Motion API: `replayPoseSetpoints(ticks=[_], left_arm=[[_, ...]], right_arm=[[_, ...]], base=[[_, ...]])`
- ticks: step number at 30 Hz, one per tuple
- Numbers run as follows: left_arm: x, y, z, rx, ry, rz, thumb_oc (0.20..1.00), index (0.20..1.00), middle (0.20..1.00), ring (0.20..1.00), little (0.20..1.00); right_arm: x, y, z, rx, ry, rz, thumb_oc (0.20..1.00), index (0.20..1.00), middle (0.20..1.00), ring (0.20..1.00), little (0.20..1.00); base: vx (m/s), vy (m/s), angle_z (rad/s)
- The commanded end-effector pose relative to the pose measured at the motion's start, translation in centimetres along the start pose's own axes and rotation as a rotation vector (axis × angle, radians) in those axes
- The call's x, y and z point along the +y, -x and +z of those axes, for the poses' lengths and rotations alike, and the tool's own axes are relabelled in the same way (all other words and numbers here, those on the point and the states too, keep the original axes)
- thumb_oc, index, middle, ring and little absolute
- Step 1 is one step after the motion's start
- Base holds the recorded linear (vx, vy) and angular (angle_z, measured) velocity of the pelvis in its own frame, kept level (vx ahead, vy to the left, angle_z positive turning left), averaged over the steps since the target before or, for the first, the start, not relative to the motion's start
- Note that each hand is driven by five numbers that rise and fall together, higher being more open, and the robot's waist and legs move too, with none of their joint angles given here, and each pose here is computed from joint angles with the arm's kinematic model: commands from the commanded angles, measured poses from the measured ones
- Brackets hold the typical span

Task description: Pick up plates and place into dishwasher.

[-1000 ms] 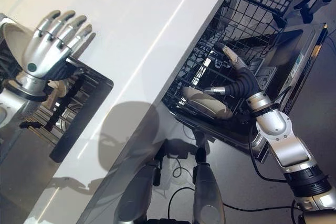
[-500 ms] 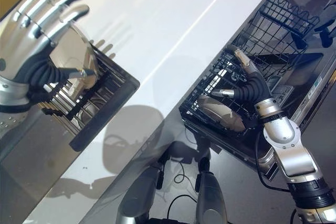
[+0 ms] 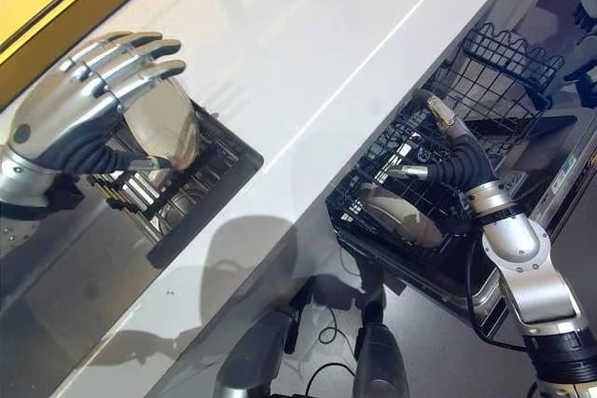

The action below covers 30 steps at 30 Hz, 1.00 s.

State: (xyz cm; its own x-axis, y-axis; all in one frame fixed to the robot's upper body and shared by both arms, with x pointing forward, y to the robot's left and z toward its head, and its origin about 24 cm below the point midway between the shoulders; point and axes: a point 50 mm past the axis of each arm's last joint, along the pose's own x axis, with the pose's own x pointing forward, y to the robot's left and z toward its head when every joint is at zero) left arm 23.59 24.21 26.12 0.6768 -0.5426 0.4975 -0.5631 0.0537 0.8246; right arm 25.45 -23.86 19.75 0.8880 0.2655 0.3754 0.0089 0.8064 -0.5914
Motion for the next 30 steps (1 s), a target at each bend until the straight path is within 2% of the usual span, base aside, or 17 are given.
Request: replayPoseSetpoints(ticks=[1, 6, 15, 23, 30], left_arm=[[1.0, 1.0, -2.5, 0.103, -0.185, 0.068, 1.0, 1.0, 1.0, 1.0, 1.0], [0.4, 2.0, -5.2, 0.191, -0.381, 0.104, 1.0, 1.0, 1.0, 1.0, 1.0], [-1.1, 1.4, -7.9, 0.302, -0.48, 0.195, 1.0, 1.0, 1.0, 1.0, 1.0], [-0.4, 0.9, -8.6, 0.359, -0.589, 0.387, 1.0, 1.0, 1.0, 1.0, 1.0], [1.4, 1.5, -9.9, 0.527, -0.713, 0.623, 1.0, 1.0, 1.0, 1.0, 1.0]], right_arm=[[-0.3, -0.3, 1.8, -0.113, -0.008, 0.005, 1.0, 1.0, 1.0, 1.0, 1.0], [0.2, -1.0, 2.1, -0.141, -0.004, 0.029, 1.0, 1.0, 1.0, 1.0, 1.0], [1.0, -3.3, 3.4, -0.194, 0.021, 0.078, 1.0, 1.0, 1.0, 1.0, 1.0], [1.4, -4.2, 4.1, -0.222, 0.035, 0.092, 1.0, 1.0, 1.0, 1.0, 1.0], [2.1, -4.3, 4.3, -0.232, 0.032, 0.096, 1.0, 1.0, 1.0, 1.0, 1.0]], base=[[0.0, 0.076, -0.02], [0.0, 0.071, -0.03], [0.01, 0.086, -0.13], [0.01, 0.055, -0.09], [0.02, 0.036, -0.04]])
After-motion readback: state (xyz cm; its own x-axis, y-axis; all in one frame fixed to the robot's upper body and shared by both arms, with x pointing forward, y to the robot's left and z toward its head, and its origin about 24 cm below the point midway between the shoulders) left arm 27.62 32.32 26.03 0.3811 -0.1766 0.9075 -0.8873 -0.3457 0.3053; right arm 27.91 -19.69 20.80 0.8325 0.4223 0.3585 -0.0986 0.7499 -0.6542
